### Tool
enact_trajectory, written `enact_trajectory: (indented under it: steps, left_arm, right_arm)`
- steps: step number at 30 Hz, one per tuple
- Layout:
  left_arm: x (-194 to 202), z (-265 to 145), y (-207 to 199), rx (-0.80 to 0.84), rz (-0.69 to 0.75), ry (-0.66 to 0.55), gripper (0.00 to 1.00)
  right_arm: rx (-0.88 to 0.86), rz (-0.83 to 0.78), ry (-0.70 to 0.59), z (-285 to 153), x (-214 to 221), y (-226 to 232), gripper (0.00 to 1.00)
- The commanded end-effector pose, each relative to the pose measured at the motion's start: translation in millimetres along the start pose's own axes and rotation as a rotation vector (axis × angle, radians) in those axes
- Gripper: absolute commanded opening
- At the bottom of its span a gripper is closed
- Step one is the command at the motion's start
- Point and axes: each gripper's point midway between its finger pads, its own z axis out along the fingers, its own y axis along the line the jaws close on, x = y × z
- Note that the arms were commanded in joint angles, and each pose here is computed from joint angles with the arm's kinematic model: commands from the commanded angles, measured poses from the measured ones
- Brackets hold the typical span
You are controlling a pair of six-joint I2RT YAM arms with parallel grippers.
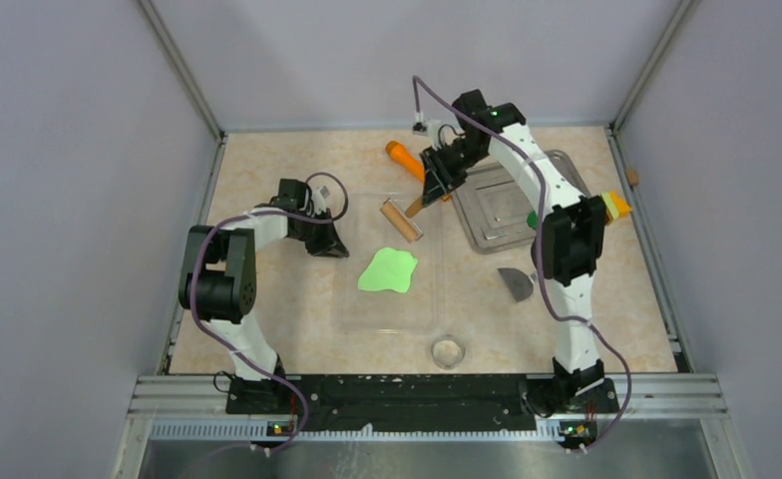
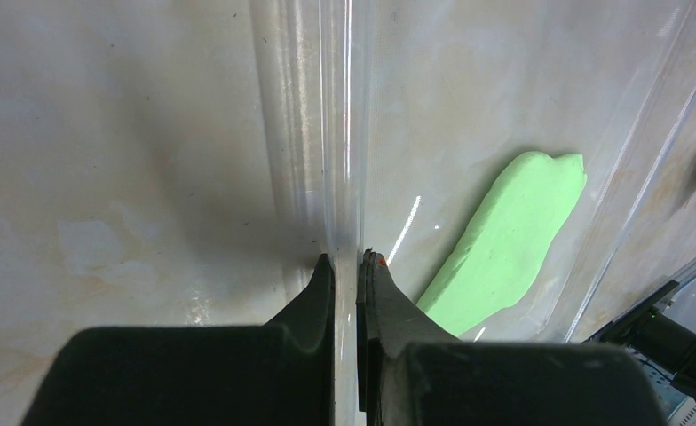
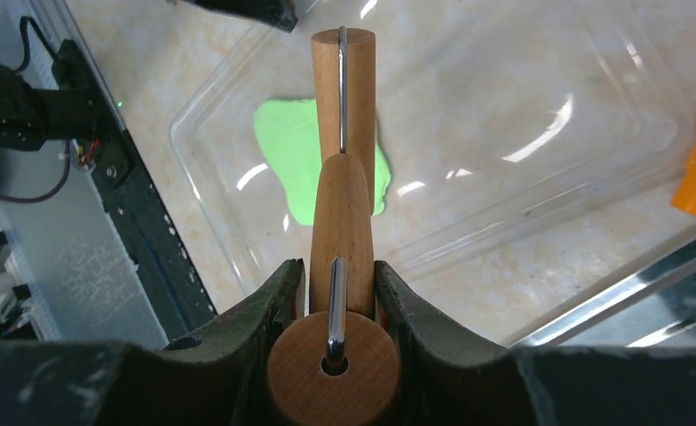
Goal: Roll out the dumpling wrappers from the dough
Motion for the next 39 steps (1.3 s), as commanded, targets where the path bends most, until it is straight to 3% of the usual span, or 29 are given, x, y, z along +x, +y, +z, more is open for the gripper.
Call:
enact_trajectory:
  steps: [1,20,39]
  left_arm:
    - [-3.4,4.5,7.1,-0.016,-0.004,0.003,0.00]
    - [-4.6,4.9,5.7,-0.010,-0.016,0.003,0.00]
    - [-3.6,4.8,7.8,-0.016,-0.022,-0.002,0.00]
  right_arm:
    - [-0.114,-0.009,0.060,16.7,19.3,25.5,0.00]
    - [-0.135,0.206,0.255,75.4,76.8,6.4,0.00]
    - [-0.067,0.201,0.378,117.9,110.1,-7.8,0.00]
